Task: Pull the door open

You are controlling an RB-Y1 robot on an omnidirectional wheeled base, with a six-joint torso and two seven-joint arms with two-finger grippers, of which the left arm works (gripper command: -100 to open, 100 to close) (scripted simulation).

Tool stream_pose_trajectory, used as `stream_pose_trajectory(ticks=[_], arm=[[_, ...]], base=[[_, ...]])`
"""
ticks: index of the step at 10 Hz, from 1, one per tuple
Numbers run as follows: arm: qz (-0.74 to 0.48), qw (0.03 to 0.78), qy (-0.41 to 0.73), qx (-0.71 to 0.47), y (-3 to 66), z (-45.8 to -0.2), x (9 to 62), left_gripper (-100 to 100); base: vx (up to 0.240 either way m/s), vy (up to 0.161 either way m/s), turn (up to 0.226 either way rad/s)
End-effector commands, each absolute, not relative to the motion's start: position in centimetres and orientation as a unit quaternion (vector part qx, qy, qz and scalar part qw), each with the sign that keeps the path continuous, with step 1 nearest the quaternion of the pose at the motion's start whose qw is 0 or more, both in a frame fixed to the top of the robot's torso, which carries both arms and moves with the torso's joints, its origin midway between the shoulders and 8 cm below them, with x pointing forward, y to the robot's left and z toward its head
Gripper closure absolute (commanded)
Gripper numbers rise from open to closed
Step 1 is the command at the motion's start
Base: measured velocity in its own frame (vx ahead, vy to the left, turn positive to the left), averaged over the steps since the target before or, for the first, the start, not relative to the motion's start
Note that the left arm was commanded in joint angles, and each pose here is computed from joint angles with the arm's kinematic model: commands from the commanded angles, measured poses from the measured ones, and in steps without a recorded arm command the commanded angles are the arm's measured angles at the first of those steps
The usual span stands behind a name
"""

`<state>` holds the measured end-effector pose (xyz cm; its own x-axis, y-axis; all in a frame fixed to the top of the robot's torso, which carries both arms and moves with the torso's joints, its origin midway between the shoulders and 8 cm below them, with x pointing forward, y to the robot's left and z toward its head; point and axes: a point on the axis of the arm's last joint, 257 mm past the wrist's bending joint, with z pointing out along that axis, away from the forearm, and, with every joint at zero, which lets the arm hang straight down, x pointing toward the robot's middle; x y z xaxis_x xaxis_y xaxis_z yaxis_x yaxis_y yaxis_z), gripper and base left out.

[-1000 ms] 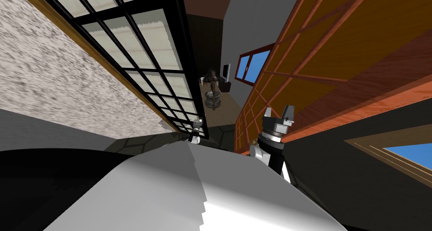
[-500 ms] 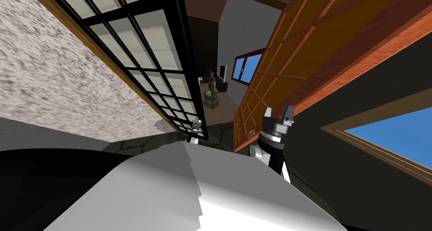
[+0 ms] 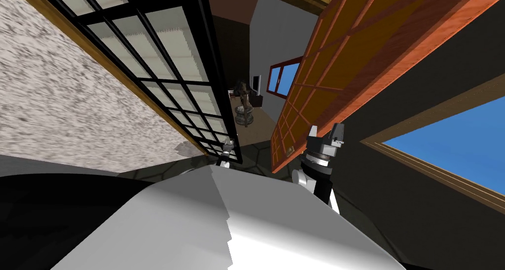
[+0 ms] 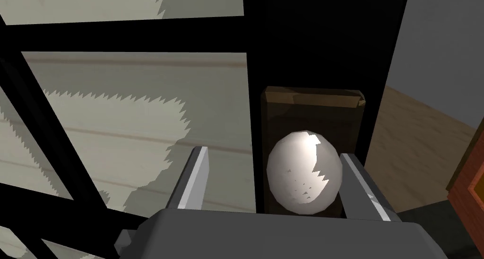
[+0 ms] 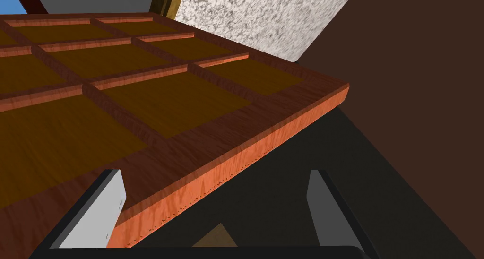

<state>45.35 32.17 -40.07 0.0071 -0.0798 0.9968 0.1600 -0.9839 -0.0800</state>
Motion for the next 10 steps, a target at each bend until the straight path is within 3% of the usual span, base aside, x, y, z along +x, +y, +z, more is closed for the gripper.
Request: stream_pose_trajectory(ticks=[1, 8, 10], arm=[[-0.707, 0.088, -0.031, -0.701, 34.2, -39.8, 44.8, 100], [-0.709, 0.067, -0.028, -0.701, 36.1, -39.8, 43.5, 100], [-0.709, 0.067, -0.028, -0.701, 36.1, -39.8, 43.5, 100]], base=[[-0.063, 0.019, -0.19], [-0.053, 0.007, -0.115], [-0.029, 0.004, -0.022]])
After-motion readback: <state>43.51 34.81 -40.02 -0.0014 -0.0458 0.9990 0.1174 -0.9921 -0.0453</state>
